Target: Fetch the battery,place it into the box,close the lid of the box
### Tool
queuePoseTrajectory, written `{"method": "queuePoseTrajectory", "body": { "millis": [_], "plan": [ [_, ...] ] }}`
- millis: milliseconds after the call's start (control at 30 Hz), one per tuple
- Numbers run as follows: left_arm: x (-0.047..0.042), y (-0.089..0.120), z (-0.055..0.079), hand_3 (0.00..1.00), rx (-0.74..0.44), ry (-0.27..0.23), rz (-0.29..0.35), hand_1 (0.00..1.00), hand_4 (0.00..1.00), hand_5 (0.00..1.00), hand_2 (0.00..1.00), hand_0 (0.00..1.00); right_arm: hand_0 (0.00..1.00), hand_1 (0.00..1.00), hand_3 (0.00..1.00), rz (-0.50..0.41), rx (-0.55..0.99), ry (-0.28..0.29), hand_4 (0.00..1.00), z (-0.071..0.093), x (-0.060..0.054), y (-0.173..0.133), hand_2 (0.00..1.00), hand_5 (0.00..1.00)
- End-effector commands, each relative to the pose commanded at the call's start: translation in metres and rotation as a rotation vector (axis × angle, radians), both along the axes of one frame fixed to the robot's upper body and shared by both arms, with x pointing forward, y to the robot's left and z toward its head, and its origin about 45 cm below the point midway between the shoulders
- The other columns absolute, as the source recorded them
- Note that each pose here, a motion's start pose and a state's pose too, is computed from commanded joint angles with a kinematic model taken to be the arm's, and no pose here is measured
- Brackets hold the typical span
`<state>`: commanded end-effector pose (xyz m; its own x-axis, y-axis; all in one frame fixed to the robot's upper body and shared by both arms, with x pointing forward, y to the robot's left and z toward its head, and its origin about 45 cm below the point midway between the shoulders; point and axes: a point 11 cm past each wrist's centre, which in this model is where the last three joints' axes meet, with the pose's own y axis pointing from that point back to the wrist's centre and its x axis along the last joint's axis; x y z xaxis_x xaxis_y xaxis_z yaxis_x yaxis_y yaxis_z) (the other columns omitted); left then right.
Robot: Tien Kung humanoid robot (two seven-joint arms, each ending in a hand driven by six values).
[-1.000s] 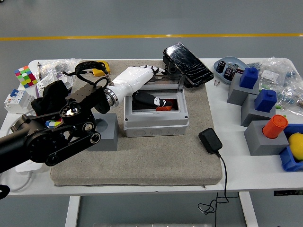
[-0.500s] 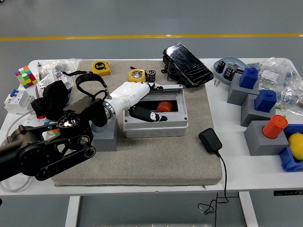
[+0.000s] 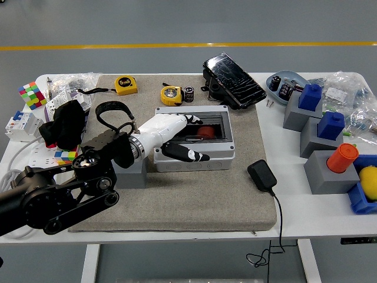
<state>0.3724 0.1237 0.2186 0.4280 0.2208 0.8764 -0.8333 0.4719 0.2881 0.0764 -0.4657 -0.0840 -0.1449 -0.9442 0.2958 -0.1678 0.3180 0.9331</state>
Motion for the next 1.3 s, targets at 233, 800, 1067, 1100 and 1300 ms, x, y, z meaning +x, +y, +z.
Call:
{"method": "queuePoseTrajectory", "body": {
  "millis": [233, 800, 1067, 1100, 1300],
  "plan": [
    [0.0036, 0.013, 0.027, 0.86, -0.174, -0.064, 0.043, 0.881, 0.998, 0.723, 0.881, 0.685, 0.647, 0.675, 0.63, -0.002, 0.002, -0.002, 0.988, 0.0, 0.001, 0.001, 0.688, 0.552],
    [0.0083, 0.14, 0.074, 0.829, -1.06, -0.282, 0.417, 0.839, 0.998, 0.717, 0.83, 0.663, 0.646, 0.675, 0.63, -0.008, 0.005, -0.002, 0.988, -0.001, -0.001, 0.002, 0.688, 0.552],
    [0.0016, 0.192, 0.053, 0.795, -1.321, -0.234, 0.602, 0.8, 0.998, 0.72, 0.8, 0.642, 0.646, 0.675, 0.63, -0.01, 0.006, -0.009, 0.988, -0.001, 0.003, 0.002, 0.688, 0.553],
    [-0.0005, 0.199, 0.051, 0.795, -1.345, -0.24, 0.626, 0.8, 0.998, 0.72, 0.8, 0.642, 0.646, 0.675, 0.63, -0.011, 0.006, -0.01, 0.988, -0.001, 0.003, 0.002, 0.688, 0.553],
    [-0.0098, 0.227, 0.047, 0.782, -1.39, -0.28, 0.7, 0.781, 0.998, 0.718, 0.787, 0.605, 0.647, 0.676, 0.63, -0.013, 0.002, -0.013, 0.988, 0.0, 0.004, 0.0, 0.688, 0.553]
  ]
}}
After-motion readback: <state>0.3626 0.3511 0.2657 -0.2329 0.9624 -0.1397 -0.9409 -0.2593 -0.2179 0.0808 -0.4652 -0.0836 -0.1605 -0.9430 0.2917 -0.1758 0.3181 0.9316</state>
